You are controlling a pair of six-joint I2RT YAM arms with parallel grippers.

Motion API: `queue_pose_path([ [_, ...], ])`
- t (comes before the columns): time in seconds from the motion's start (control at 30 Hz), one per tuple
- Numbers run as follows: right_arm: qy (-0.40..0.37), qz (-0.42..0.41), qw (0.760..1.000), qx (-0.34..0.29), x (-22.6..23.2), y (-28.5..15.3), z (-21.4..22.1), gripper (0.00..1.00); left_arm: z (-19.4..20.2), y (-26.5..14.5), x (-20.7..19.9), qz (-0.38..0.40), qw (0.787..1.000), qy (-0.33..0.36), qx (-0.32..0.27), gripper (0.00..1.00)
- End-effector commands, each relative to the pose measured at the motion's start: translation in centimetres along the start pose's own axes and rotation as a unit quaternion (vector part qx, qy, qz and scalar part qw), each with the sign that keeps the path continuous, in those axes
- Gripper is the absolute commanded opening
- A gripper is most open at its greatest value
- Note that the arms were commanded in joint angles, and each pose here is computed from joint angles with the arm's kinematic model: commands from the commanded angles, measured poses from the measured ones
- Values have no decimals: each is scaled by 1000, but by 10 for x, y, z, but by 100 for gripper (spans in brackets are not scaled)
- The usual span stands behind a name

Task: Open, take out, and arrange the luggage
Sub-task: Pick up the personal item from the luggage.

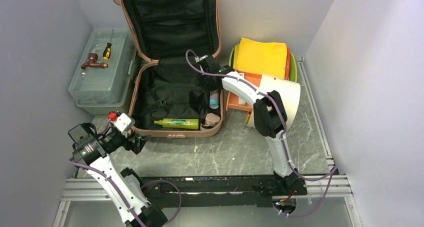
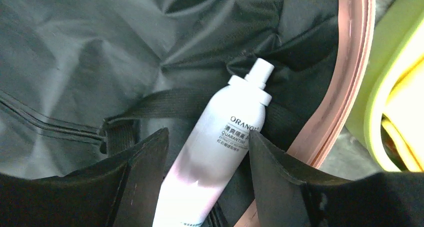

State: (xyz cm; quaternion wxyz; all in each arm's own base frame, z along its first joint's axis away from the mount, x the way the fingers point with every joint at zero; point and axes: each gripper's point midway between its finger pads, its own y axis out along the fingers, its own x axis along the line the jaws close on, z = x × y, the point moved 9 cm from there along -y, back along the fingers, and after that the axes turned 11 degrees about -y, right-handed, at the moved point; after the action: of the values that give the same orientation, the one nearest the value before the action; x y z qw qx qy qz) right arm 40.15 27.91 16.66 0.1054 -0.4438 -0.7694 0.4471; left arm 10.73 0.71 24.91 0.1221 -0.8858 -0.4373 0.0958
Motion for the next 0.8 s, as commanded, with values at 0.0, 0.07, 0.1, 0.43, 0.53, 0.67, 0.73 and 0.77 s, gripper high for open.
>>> queue_pose_path([
  [0.0, 69, -60, 995, 42, -17, 22, 13, 60, 0, 2, -3, 11, 1000, 12, -21, 99],
  [0.07, 85, -70, 993, 40, -29, 26, 11, 57, 0, 2, -1, 11, 1000, 8, -21, 99],
  [0.1, 87, -79, 992, 37, -32, 27, 10, 56, 0, 3, -1, 12, 1000, 7, -22, 99],
  [0.43, 64, -95, 993, 28, -43, 18, -1, 58, 0, 4, 3, 21, 999, -4, -24, 99],
  [0.53, 66, -115, 990, 42, -39, 20, 4, 58, -1, 4, 2, 22, 999, -3, -24, 99],
  [0.67, 63, -136, 986, 67, -32, 24, 10, 58, -1, 3, 1, 19, 1000, 1, -25, 99],
  [0.73, 47, -131, 987, 80, -29, 23, 12, 59, -2, 3, 0, 19, 999, 2, -26, 99],
  [0.77, 36, -127, 987, 86, -27, 22, 13, 60, -2, 3, 0, 18, 999, 4, -26, 99],
])
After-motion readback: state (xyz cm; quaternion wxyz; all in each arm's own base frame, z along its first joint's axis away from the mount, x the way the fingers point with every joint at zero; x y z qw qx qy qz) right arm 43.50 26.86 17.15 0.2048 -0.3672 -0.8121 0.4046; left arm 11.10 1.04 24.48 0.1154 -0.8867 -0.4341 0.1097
